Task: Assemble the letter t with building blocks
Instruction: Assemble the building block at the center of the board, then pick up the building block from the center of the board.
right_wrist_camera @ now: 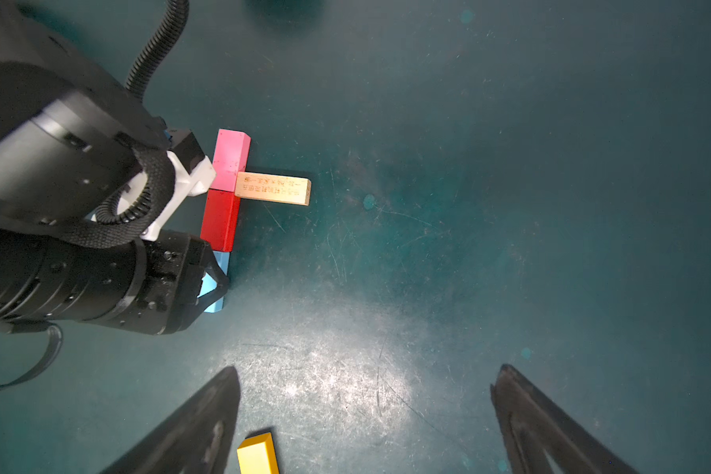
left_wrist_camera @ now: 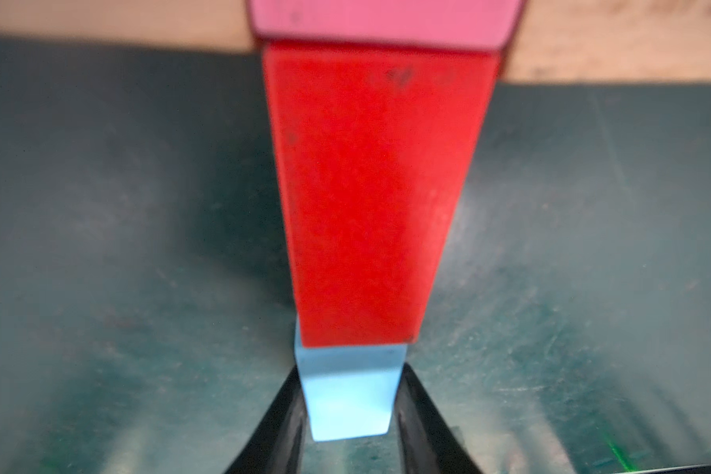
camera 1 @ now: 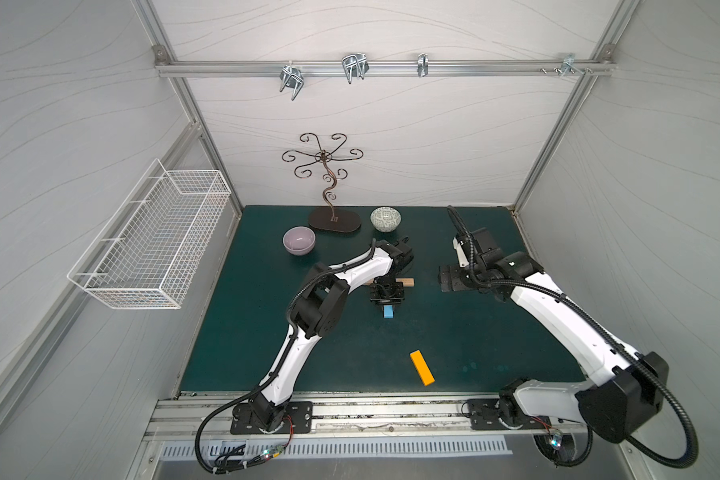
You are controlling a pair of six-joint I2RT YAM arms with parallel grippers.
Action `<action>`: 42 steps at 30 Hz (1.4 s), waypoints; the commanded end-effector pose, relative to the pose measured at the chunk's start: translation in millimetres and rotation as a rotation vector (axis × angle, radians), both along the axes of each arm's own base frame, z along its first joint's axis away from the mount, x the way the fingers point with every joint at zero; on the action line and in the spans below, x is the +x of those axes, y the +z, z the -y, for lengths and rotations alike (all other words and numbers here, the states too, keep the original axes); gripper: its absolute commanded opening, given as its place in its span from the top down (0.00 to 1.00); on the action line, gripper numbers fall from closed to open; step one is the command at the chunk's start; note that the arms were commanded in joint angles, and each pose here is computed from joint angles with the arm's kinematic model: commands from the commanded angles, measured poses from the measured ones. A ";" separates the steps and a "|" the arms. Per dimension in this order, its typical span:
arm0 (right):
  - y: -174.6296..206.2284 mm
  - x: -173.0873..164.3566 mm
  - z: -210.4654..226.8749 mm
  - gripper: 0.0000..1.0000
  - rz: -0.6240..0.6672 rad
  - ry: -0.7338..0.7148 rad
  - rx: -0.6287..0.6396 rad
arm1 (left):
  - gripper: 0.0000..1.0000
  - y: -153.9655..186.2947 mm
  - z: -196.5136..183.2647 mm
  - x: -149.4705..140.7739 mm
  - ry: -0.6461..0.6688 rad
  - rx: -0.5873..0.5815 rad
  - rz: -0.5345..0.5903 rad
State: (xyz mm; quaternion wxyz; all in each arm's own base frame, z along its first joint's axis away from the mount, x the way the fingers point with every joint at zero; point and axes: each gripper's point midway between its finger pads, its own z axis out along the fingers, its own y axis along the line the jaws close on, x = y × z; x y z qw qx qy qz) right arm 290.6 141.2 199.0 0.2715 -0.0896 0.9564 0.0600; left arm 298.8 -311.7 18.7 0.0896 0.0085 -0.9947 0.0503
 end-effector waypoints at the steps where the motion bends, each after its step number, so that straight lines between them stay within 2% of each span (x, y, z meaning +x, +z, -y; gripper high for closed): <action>1: 2.0 0.4 0.9 0.03 0.004 0.001 0.006 | 0.56 -12.0 0.8 1.1 0.007 0.026 -0.012; 9: 0.7 -0.9 0.9 0.03 0.000 0.005 0.004 | 0.49 -5.3 1.3 3.0 0.004 0.022 0.001; 11: 3.7 -2.6 1.0 0.03 0.009 0.012 0.008 | 0.41 7.8 2.0 4.2 -0.002 0.013 0.027; 13: 7.2 -5.5 1.0 0.03 0.028 0.023 0.007 | 0.23 28.7 4.6 6.9 -0.016 -0.001 0.068; 14: 9.0 -7.2 0.6 0.03 0.039 0.031 0.011 | 0.05 41.8 6.9 7.6 -0.021 -0.017 0.089; 15: 10.1 -9.0 0.5 0.03 0.045 0.037 0.016 | 0.01 53.7 9.5 8.8 -0.024 -0.036 0.109; 20: 5.2 -32.1 -20.5 0.03 -0.030 0.159 0.052 | 0.01 113.1 0.2 10.3 -0.013 -0.079 0.217; 23: -11.6 -65.8 -46.4 0.03 -0.110 0.282 0.021 | 0.01 143.7 -25.9 16.6 0.062 -0.123 0.307; 25: -29.7 -90.8 -60.7 0.03 -0.171 0.341 -0.006 | 0.01 151.6 -48.4 20.5 0.133 -0.176 0.339; 28: -56.6 -121.4 -73.5 0.03 -0.230 0.412 -0.069 | 0.01 148.7 -90.5 27.8 0.227 -0.195 0.368; 33: -90.6 -151.9 -78.2 0.06 -0.343 0.450 -0.117 | 0.01 135.2 -148.4 18.9 0.284 -0.105 0.382; 35: -100.9 -161.7 -79.7 0.08 -0.385 0.460 -0.124 | 0.01 130.7 -164.6 13.6 0.320 -0.086 0.394; 42: -137.7 -183.4 -82.8 0.13 -0.468 0.491 -0.207 | 0.01 117.1 -191.4 3.7 0.434 -0.130 0.377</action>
